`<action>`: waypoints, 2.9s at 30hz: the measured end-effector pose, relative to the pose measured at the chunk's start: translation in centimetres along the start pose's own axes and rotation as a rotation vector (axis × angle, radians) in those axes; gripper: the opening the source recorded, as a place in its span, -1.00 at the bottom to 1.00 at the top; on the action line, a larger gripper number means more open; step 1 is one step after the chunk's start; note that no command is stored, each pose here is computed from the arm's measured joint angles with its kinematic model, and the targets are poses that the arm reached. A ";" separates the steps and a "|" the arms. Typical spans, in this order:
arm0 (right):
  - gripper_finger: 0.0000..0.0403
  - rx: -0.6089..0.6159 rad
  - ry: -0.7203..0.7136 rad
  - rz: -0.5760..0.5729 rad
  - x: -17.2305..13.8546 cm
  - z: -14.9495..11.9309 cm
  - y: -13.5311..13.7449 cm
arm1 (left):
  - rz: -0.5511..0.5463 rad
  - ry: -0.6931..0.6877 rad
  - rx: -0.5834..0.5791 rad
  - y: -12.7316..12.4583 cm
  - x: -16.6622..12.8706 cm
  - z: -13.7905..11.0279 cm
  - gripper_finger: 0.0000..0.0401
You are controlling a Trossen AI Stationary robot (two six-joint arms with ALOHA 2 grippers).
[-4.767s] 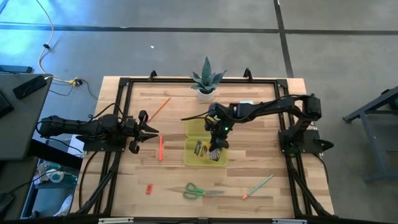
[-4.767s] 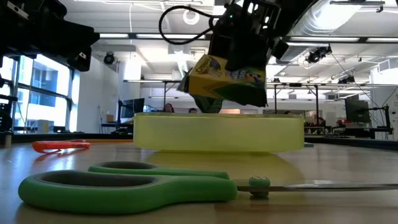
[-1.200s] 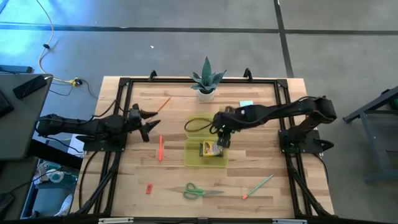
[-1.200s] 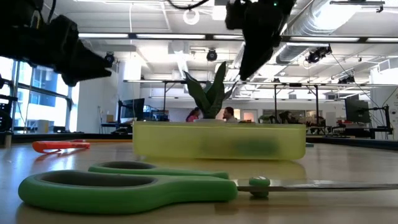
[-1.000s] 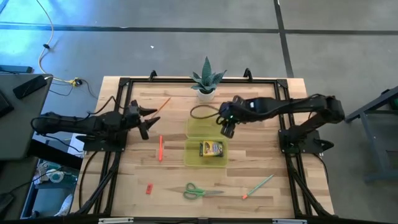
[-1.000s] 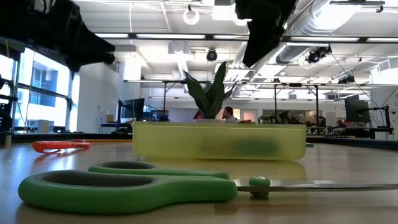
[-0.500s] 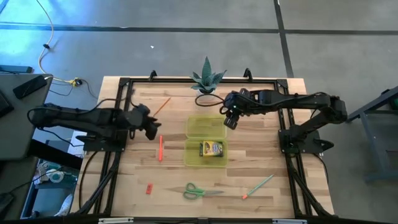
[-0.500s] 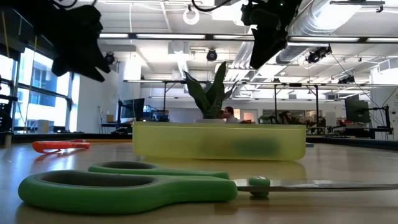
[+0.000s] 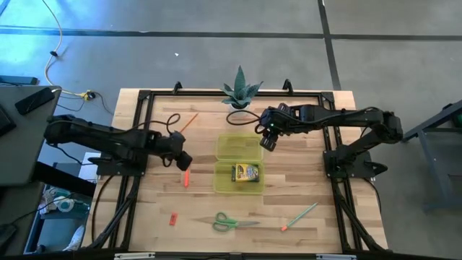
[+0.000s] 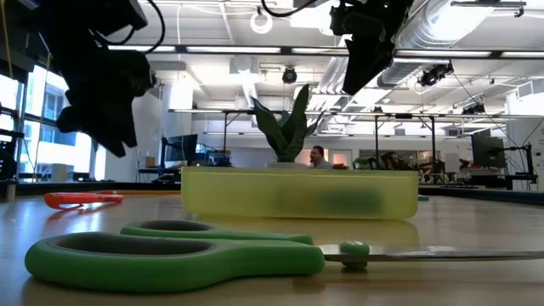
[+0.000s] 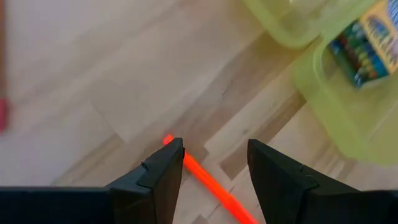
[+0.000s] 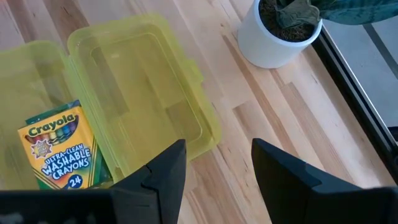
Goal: Pack school essentials
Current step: Put the orange ball pen into the yellow school supply box
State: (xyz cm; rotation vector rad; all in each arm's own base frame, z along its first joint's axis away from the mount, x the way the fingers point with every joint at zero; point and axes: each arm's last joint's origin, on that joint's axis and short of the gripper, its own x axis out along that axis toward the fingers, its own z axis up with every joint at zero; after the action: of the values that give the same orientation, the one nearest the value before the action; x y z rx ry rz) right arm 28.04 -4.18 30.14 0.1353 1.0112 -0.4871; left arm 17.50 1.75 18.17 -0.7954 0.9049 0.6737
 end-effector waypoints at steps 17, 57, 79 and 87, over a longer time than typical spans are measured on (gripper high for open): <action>-0.14 -0.019 0.002 0.000 0.0 0.0 0.0 | 0.072 0.140 0.009 -2.2 -3.0 1.1 -0.16; -0.14 0.007 0.005 -0.001 0.0 0.0 0.0 | 0.310 0.208 -0.037 -5.9 4.6 -4.2 -0.16; -0.14 0.005 0.005 0.000 0.0 -0.1 0.1 | 0.342 0.293 0.096 -5.9 6.2 -4.8 -0.58; -0.14 0.036 0.049 -0.012 0.0 -0.5 0.0 | 0.336 0.287 0.170 -5.8 6.1 -4.7 -0.83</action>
State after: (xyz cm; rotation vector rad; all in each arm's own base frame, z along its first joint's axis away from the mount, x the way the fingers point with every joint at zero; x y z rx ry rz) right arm 27.63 -4.05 29.88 0.1745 1.0521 -0.5154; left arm 22.90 -4.24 12.80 -0.6008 1.3582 0.7739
